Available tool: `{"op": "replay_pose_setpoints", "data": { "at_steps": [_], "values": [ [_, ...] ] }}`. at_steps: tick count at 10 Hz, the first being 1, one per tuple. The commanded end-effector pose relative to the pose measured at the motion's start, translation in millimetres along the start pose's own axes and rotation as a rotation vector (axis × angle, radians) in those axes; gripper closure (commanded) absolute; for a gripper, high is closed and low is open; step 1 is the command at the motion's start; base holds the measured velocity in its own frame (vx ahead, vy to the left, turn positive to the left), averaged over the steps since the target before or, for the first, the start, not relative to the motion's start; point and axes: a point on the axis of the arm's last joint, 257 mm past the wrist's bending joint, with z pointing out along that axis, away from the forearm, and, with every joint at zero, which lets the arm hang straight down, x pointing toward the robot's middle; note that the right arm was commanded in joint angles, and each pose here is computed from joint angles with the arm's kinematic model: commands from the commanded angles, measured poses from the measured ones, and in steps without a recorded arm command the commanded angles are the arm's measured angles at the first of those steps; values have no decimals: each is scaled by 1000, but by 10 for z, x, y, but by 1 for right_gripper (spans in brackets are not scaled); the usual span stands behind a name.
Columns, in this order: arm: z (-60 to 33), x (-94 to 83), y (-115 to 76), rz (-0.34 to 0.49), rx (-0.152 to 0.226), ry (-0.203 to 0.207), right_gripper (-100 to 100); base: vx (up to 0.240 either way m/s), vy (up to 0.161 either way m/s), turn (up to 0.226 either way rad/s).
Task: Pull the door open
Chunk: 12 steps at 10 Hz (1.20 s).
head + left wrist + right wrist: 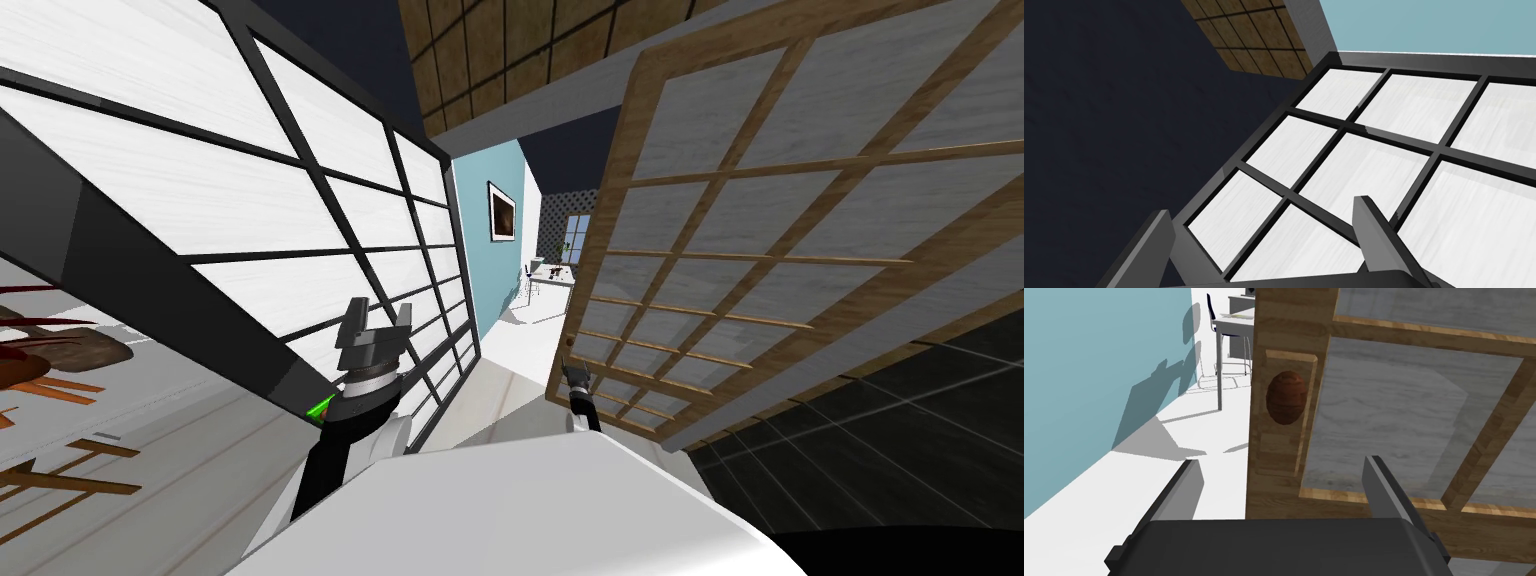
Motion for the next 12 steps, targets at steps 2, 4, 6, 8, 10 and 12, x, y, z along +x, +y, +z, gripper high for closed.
{"op": "replay_pose_setpoints", "data": {
  "at_steps": [2, 4, 6, 8, 10, 12],
  "values": [
    [10, -5, -38, 95, -8, -7, -100, -71, -18, 36],
    [14, -8, -60, 146, -12, -11, -100, -55, -10, 28],
    [2, -46, 121, 133, -25, -12, -100, 46, -12, 48],
    [-10, -79, 295, 133, -38, -13, -100, 195, -1, 78],
    [-21, -100, 425, 133, -48, -13, -100, 177, -13, 60],
    [-49, -138, 736, 134, -71, -13, -100, 169, -12, 109]
  ]
}}
